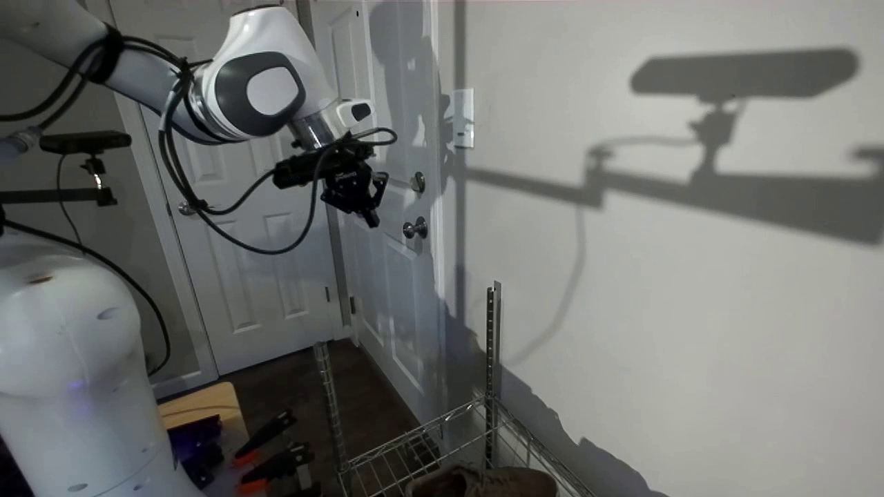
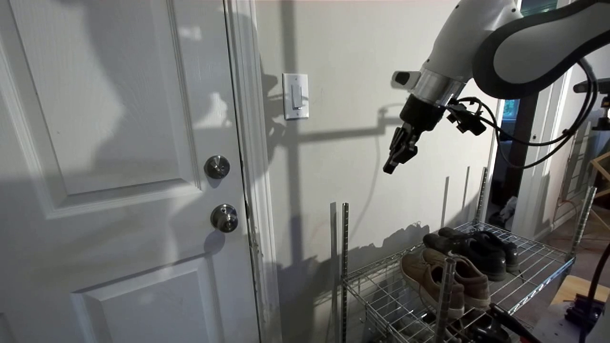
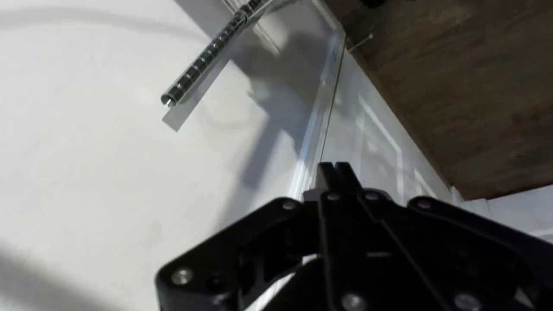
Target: Switch off the light
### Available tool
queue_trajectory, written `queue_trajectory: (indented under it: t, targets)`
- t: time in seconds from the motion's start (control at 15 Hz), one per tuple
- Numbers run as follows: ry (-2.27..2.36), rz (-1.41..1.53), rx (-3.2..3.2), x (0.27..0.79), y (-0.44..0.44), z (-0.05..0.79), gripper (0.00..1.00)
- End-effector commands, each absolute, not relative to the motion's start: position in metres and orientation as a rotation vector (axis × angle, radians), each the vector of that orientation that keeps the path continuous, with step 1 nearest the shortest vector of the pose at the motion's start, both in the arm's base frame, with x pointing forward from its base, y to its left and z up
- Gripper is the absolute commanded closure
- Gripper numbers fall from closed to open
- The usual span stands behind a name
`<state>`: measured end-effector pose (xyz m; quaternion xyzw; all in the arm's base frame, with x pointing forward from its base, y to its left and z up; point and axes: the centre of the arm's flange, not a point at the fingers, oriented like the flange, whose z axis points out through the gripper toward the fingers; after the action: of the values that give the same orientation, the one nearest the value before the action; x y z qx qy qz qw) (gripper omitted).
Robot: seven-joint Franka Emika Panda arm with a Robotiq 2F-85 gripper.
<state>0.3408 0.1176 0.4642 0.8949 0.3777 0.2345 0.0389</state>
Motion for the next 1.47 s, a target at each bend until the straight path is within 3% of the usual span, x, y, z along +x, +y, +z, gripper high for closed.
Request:
queue_trajectory:
  t: [0.0,0.4,0.53,1.4]
  targets:
    - [1.114,0.949,2.681,0.332,0.12,0.452,0.93]
    - [1.082,1.226,2.594,0.333,0.124,0.466,0.94]
    - [1.103,1.19,2.601,0.358,0.13,0.495,0.94]
    - [1.129,1.274,2.574,0.366,0.138,0.491,0.97]
